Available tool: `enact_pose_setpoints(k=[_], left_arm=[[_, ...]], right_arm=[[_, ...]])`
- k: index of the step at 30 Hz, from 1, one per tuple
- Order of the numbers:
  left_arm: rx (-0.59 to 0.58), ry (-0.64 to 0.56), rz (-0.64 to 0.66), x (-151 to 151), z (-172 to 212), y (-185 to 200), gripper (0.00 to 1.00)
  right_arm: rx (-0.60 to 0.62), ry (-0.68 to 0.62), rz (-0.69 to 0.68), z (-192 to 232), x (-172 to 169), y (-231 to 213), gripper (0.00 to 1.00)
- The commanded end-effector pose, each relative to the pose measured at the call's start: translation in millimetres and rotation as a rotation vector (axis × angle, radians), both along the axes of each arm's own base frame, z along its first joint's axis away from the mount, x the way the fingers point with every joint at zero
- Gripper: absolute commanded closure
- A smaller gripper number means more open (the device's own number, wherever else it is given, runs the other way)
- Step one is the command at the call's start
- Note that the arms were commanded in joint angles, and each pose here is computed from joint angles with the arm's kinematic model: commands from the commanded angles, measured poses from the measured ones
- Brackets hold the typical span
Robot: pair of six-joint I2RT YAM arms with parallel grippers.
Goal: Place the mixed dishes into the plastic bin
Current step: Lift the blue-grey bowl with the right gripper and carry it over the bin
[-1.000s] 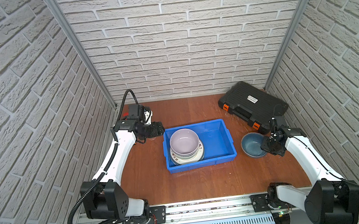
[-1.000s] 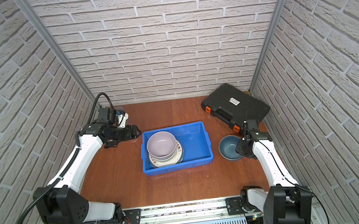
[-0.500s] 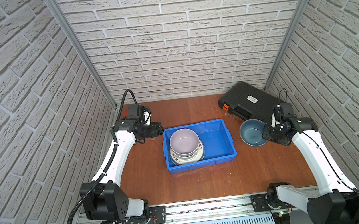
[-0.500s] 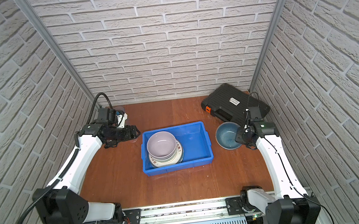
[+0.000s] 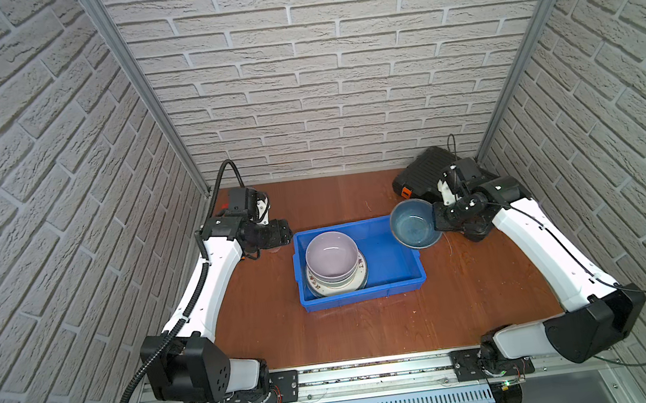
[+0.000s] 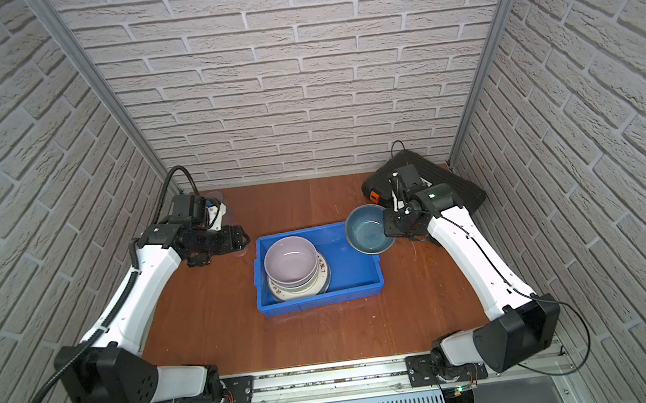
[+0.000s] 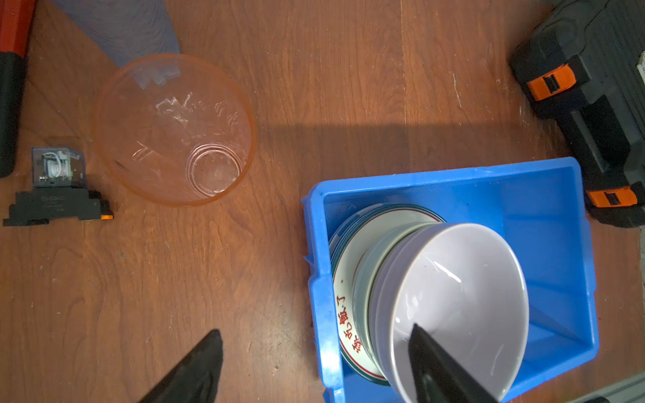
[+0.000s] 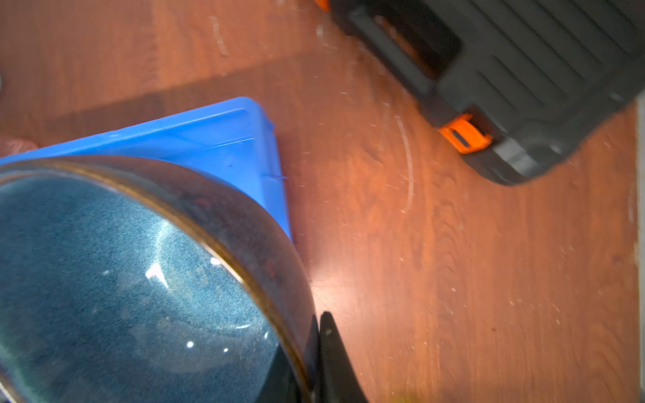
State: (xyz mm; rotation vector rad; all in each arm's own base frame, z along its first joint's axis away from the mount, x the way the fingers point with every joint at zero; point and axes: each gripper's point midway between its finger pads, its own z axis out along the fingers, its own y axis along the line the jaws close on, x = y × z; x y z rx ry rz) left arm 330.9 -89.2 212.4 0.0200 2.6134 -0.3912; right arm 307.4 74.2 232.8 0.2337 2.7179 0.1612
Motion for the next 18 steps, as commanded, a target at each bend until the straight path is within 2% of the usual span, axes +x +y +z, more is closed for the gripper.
enact_pose_setpoints(k=[1, 11, 18], left_arm=[[0.029, -0.01, 0.015, -11, 8, 8, 0.17], [0.07, 0.0, 0.037, -27, 4, 19, 0.16], [0.08, -0.003, 0.038, -29, 5, 21, 0.16]], right_arm=[[0.068, -0.111, 0.045, 28, 23, 32, 0.94], [0.073, -0.099, 0.232, 22, 56, 125, 0.94], [0.048, -0.095, 0.337, 13, 66, 183, 0.94]])
